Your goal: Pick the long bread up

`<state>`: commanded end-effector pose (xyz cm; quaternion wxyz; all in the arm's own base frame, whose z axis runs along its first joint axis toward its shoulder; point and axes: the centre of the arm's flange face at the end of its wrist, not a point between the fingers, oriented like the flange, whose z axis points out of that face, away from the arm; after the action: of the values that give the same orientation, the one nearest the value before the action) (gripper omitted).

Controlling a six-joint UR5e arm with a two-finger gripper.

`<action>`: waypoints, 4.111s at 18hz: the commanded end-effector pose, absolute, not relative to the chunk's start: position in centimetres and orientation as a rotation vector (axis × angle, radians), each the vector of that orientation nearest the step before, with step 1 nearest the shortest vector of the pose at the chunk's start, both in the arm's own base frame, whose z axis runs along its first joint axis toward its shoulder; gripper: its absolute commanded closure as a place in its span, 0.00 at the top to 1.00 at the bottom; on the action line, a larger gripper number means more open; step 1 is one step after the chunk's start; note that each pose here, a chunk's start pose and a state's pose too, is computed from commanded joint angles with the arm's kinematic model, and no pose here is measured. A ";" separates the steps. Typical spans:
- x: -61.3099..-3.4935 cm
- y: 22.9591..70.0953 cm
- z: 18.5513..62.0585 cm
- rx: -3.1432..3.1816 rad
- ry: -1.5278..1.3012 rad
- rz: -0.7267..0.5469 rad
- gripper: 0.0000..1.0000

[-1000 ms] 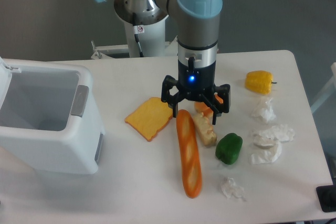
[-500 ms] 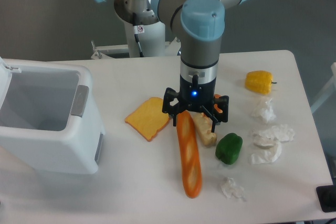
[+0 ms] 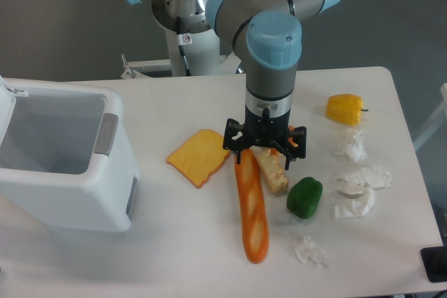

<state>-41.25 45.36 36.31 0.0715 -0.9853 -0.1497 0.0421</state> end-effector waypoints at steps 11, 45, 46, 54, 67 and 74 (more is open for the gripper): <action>-42.5 43.0 34.7 -3.017 -0.538 0.026 1.00; -46.4 51.2 28.8 -2.877 -0.636 -0.037 1.00; -46.8 51.8 28.8 -2.850 -0.633 -0.065 1.00; -48.3 54.5 25.3 -2.804 -0.602 -0.063 1.00; -47.2 56.5 21.4 -2.900 -0.533 -0.015 1.00; -46.8 57.0 20.7 -2.926 -0.501 0.005 1.00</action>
<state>-46.84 56.96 20.71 0.0864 -0.9820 -0.1682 0.0018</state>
